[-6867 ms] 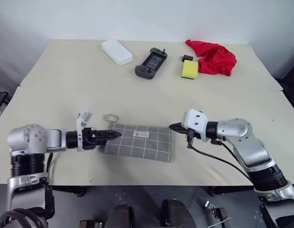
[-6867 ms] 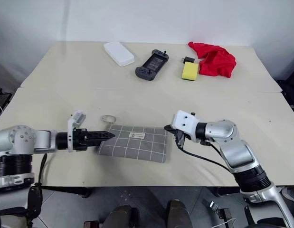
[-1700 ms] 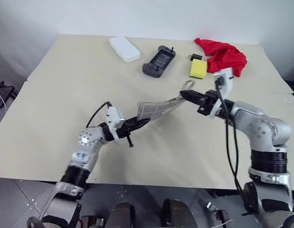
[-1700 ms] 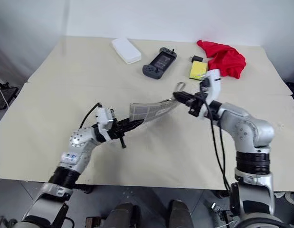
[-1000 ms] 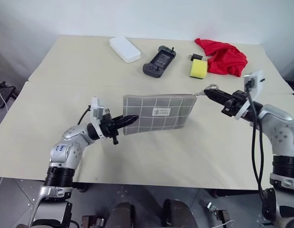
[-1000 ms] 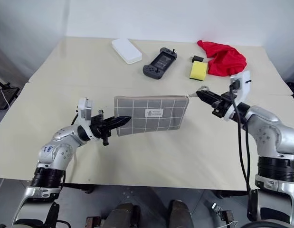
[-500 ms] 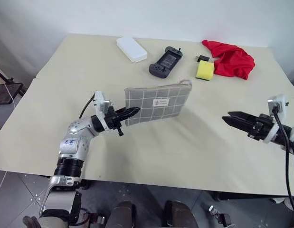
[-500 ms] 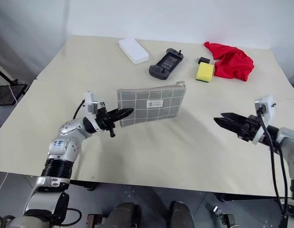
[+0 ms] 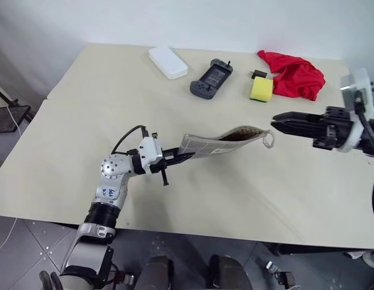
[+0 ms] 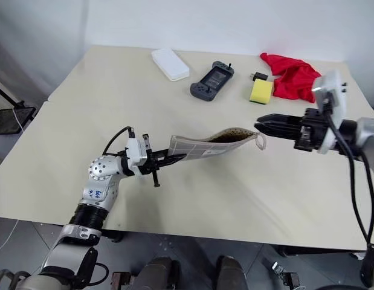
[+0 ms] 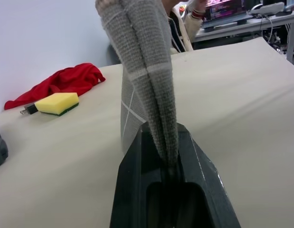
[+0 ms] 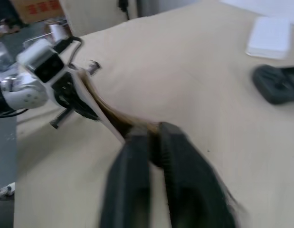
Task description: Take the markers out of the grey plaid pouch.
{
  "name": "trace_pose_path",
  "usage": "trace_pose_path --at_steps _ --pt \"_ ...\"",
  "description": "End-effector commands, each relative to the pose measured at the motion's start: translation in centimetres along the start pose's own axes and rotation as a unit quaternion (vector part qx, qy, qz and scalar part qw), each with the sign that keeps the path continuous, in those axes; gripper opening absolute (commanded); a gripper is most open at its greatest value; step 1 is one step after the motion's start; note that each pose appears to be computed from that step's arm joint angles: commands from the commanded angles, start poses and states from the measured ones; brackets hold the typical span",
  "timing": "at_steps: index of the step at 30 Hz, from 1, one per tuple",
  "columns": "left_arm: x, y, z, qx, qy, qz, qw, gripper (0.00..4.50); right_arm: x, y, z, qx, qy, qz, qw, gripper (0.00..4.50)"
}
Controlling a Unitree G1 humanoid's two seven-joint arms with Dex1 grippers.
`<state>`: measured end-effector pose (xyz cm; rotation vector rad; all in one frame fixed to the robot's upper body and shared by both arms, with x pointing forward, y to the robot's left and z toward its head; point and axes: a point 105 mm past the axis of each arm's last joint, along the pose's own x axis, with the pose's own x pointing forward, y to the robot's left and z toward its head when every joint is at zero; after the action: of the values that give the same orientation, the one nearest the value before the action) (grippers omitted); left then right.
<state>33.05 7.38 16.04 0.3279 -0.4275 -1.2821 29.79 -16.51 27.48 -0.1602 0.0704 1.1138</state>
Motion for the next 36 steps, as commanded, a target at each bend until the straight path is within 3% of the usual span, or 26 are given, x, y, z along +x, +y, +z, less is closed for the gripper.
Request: trace_pose_path --at_steps 1,8,14,21,26,34,36 --pt "0.5 -0.4 0.5 0.01 -0.011 -0.007 1.0 0.0 1.7 0.3 0.4 -0.015 0.008 -0.003 1.0 0.02" --pt "0.5 -0.4 0.3 0.007 -0.007 -0.001 1.0 0.0 3.1 -0.6 -2.8 0.004 0.064 -0.023 0.998 0.02" --pt "0.1 -0.4 0.2 0.002 -0.003 0.004 1.0 0.0 2.3 -0.4 -4.7 -0.017 0.1 -0.015 0.995 0.02" --pt "0.4 -1.2 0.0 -0.016 -0.004 -0.017 1.0 0.0 2.1 -2.5 -9.1 -0.104 0.237 -0.062 0.964 0.02" --pt "0.4 -2.8 0.6 -0.049 -0.028 -0.065 0.996 0.0 2.8 -1.9 -8.7 -0.109 0.237 -0.057 0.964 0.02" --pt "-1.2 -3.8 0.2 -0.129 -0.006 -0.108 0.986 0.0 5.2 -0.4 -5.6 -0.212 0.202 -0.031 0.956 0.02" --pt "-1.4 -2.8 0.1 -0.126 -0.006 -0.085 0.988 0.0 5.5 0.3 -6.1 -0.217 0.215 -0.007 0.952 0.38"
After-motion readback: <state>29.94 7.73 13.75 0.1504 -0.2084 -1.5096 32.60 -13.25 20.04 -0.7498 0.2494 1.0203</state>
